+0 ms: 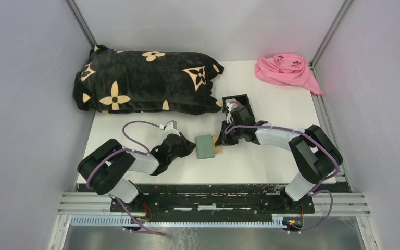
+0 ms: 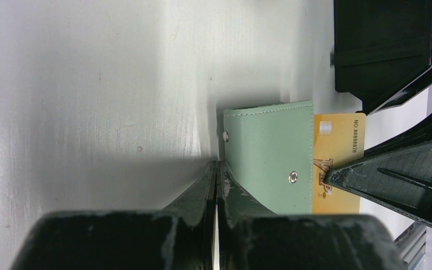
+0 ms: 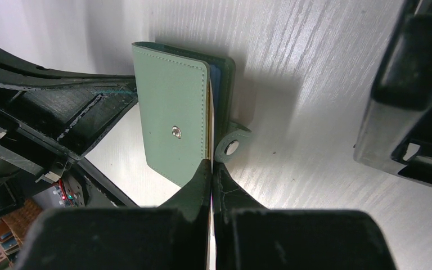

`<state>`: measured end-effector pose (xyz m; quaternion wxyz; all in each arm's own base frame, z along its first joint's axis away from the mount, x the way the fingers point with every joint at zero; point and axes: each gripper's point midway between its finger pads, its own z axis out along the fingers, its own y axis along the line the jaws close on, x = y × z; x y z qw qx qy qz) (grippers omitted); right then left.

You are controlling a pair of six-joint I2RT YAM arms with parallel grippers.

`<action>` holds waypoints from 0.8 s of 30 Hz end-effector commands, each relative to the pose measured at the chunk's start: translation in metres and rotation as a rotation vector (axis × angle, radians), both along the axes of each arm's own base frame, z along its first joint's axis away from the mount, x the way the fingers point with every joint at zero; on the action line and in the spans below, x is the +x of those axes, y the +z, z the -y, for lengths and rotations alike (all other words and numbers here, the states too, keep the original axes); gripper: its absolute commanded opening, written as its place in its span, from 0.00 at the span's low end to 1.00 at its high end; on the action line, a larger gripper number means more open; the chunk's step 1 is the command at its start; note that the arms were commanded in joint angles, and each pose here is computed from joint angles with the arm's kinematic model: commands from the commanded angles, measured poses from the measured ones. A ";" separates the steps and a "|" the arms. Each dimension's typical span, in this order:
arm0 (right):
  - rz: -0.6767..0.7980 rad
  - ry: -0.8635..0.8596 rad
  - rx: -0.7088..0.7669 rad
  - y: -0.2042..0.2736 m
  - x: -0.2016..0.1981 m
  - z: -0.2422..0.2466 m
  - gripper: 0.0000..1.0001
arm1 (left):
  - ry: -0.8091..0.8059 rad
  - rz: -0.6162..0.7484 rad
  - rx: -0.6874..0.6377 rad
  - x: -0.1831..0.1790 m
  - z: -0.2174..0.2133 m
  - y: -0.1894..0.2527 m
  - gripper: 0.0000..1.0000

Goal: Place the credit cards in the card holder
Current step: Open the card holder at the center of the board.

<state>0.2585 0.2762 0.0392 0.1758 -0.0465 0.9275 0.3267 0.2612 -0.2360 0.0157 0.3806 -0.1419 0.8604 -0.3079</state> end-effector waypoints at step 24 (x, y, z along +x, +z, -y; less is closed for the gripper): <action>0.067 0.005 -0.012 0.016 0.007 0.002 0.01 | -0.029 -0.088 0.116 -0.017 -0.015 -0.034 0.04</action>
